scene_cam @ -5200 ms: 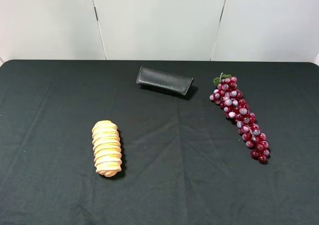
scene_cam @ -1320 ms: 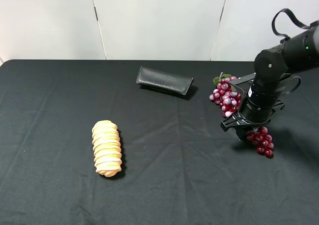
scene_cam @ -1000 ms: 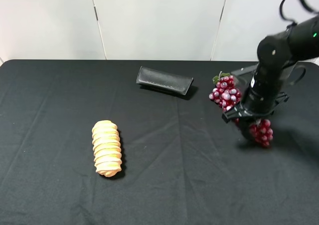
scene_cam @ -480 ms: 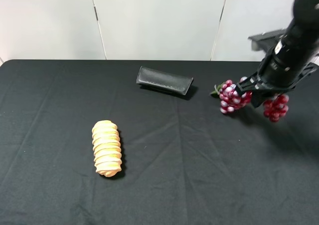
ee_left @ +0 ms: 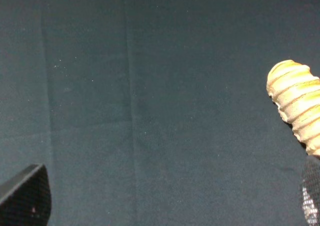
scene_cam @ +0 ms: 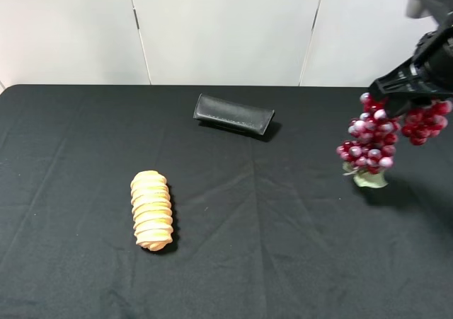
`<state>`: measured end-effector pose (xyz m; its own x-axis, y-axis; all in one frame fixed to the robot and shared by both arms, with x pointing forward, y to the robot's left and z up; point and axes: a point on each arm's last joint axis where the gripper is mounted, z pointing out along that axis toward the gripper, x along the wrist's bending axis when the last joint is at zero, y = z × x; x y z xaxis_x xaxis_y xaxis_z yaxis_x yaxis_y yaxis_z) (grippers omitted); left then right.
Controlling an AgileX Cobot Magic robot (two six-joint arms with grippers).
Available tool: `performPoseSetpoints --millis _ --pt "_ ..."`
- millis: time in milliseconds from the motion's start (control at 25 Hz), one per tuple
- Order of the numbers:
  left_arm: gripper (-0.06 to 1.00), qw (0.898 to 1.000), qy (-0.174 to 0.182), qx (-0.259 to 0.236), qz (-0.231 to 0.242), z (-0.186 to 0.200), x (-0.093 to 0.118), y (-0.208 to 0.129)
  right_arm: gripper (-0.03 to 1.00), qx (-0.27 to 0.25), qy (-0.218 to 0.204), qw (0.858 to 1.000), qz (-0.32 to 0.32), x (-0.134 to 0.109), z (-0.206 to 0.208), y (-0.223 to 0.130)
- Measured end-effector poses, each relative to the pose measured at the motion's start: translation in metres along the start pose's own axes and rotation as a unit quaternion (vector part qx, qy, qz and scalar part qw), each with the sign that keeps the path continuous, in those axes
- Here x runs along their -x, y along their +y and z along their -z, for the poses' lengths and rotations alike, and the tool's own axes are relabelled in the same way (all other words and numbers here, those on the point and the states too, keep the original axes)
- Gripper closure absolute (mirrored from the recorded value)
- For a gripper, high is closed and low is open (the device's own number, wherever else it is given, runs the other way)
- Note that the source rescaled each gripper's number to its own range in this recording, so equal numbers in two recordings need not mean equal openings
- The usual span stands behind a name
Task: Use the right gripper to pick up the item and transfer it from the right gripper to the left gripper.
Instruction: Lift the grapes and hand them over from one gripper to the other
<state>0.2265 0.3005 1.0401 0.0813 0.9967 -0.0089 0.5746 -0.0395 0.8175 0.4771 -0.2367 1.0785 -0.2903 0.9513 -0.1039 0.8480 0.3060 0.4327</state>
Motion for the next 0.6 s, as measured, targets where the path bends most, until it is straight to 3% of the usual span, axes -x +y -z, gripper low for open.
performPoseSetpoints --millis 240,600 --pt "-0.04 1.0 0.0 0.0 0.0 0.0 0.0 0.0 0.95 -0.011 0.007 1.0 0.013 -0.002 0.022 -0.014" --pt "-0.04 1.0 0.0 0.0 0.0 0.0 0.0 0.0 0.96 -0.056 0.048 0.994 0.082 -0.029 0.03 -0.025"
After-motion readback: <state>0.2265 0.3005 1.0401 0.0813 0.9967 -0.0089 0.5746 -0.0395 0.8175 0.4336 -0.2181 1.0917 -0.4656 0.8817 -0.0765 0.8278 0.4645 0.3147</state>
